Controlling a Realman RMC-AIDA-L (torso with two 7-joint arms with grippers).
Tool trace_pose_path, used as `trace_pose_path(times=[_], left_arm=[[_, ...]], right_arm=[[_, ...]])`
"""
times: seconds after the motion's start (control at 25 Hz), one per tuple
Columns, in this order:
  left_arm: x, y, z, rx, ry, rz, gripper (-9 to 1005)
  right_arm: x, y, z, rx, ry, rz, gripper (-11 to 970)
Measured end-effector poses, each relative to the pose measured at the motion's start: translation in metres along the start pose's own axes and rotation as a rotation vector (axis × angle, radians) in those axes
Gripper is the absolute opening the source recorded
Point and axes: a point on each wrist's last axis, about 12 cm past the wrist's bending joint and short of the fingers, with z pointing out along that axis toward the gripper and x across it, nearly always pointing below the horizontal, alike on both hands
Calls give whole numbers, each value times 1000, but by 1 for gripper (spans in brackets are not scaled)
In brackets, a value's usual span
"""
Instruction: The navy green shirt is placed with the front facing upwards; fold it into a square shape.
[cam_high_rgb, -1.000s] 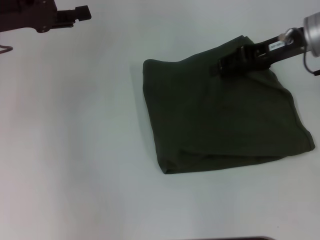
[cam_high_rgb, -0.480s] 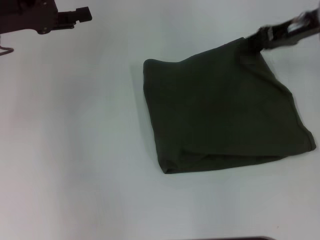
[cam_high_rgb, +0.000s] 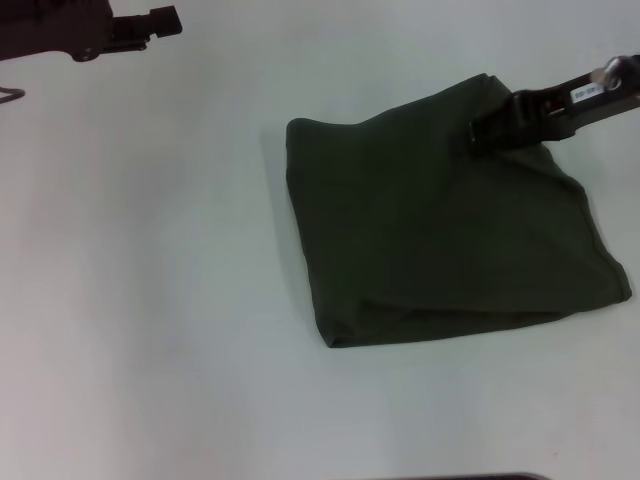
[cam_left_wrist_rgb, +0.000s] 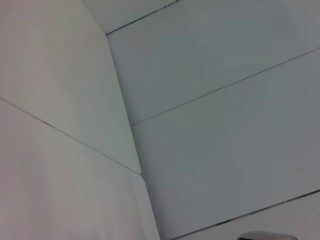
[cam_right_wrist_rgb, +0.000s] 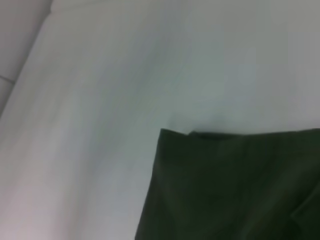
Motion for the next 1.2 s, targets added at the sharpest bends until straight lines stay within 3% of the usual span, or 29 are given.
trace_pose_path(times=[0.24,0.4,0.6,0.64,1.04,1.2], left_arm=[[-1,-1,1,3,2,2,875],[0,-1,1,3,2,0,875],[1,0,1,3,2,-2,875],[1,0,2,5,2,-5,875],[2,1,3,8,6,-8,874],[3,1,2,6,5,-10,874]], right_arm=[[0,2,23,62,68,-37,431],[-5,-4,34,212,105,-76,431],[-22,-7,21,350,50,-86,431],[-35,-5,-1,365,-54,-90,431],[-35,-12,-15,359,-118,-54,431],[-31,-10,-17,306,-118,-41,431]])
